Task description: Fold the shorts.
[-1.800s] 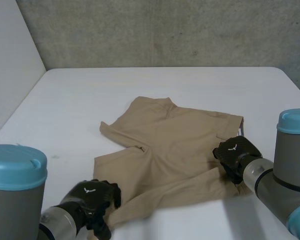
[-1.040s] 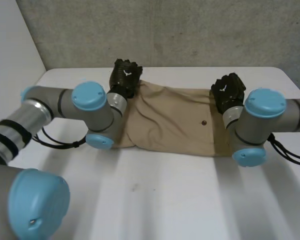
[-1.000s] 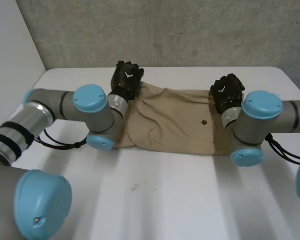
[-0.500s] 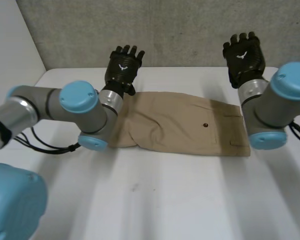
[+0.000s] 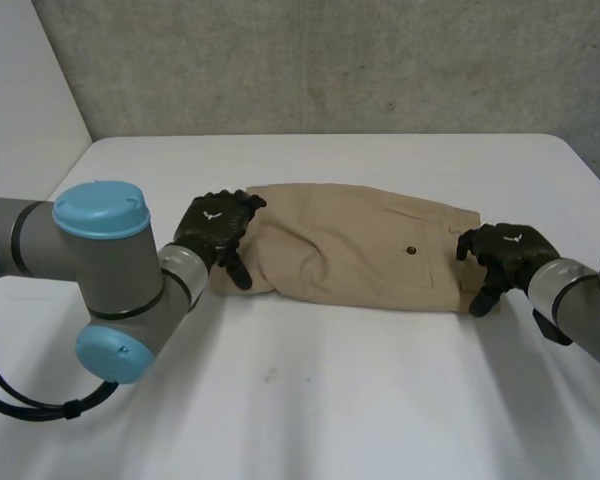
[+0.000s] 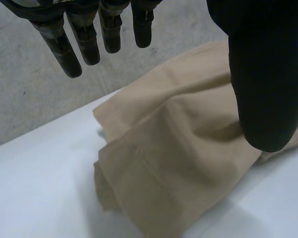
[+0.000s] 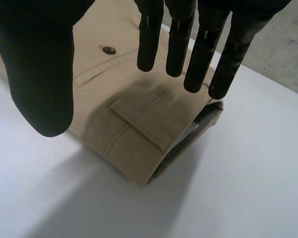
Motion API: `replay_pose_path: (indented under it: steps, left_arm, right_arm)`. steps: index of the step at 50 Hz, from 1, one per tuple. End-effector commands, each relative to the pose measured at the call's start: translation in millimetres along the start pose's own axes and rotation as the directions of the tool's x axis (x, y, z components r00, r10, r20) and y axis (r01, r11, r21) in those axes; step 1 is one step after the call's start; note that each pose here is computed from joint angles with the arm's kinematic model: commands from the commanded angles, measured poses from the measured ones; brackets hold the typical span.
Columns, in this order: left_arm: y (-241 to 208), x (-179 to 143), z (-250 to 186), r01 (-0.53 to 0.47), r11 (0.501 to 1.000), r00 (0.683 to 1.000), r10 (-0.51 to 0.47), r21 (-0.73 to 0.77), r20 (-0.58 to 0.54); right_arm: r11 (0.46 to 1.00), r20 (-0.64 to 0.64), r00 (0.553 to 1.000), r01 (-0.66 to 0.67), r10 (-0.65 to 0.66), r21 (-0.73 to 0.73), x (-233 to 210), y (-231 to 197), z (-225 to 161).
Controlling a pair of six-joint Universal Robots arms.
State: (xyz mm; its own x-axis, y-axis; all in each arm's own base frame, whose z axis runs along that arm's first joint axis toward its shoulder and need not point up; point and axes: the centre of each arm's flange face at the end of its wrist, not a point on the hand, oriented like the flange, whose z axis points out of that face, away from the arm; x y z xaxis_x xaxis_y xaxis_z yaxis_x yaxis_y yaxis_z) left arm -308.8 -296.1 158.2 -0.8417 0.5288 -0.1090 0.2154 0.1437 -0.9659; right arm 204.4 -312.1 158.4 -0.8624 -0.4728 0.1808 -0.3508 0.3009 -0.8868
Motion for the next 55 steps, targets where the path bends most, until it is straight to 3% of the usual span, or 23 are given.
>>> replay_pose_path:
  steps: [1,20,29,34,40,43,46,50,55]
  left_arm:
    - [10.3,-4.5,-2.2,0.004,1.0,1.0,-0.003,-0.031,0.01]
    - [18.3,-2.1,-11.5,0.007,0.998,1.0,-0.006,-0.064,0.003]
    - [3.0,-6.3,-25.3,0.007,0.999,1.0,-0.007,-0.034,0.011]
    - [0.3,-13.2,-34.1,0.011,0.999,1.0,-0.01,-0.036,0.027]
    - [2.8,-18.1,-41.1,0.017,0.999,0.999,-0.015,-0.049,0.039]
    - [4.1,-18.4,-42.0,0.018,0.998,0.999,-0.016,-0.054,0.04]
    - [4.6,-18.4,-42.2,0.018,0.998,0.999,-0.016,-0.055,0.042]
    - [4.4,-17.8,-43.1,0.018,0.998,0.999,-0.015,-0.055,0.04]
    - [1.5,-17.5,-45.0,0.016,0.999,0.999,-0.015,-0.047,0.04]
  right_arm:
    - [0.999,-0.023,1.0,0.017,-0.017,0.033,0.2,18.6,18.4]
    - [0.988,-0.125,0.983,0.14,-0.132,0.061,11.1,26.5,35.4]
    - [0.986,-0.222,0.965,0.156,-0.139,0.059,44.7,9.7,22.5]
    - [0.967,-0.276,0.928,0.251,-0.252,-0.039,78.0,13.2,18.2]
    - [0.863,-0.307,0.808,0.49,-0.503,-0.125,101.1,-3.2,14.5]
    - [0.823,-0.317,0.768,0.563,-0.557,-0.08,91.0,-24.3,16.5]
    - [0.798,-0.32,0.755,0.603,-0.572,-0.001,71.8,-47.6,15.2]
    - [0.744,-0.306,0.734,0.659,-0.606,0.107,34.3,-71.9,14.8]
    - [0.62,-0.173,0.701,0.7,-0.692,0.354,-68.6,-78.6,13.3]
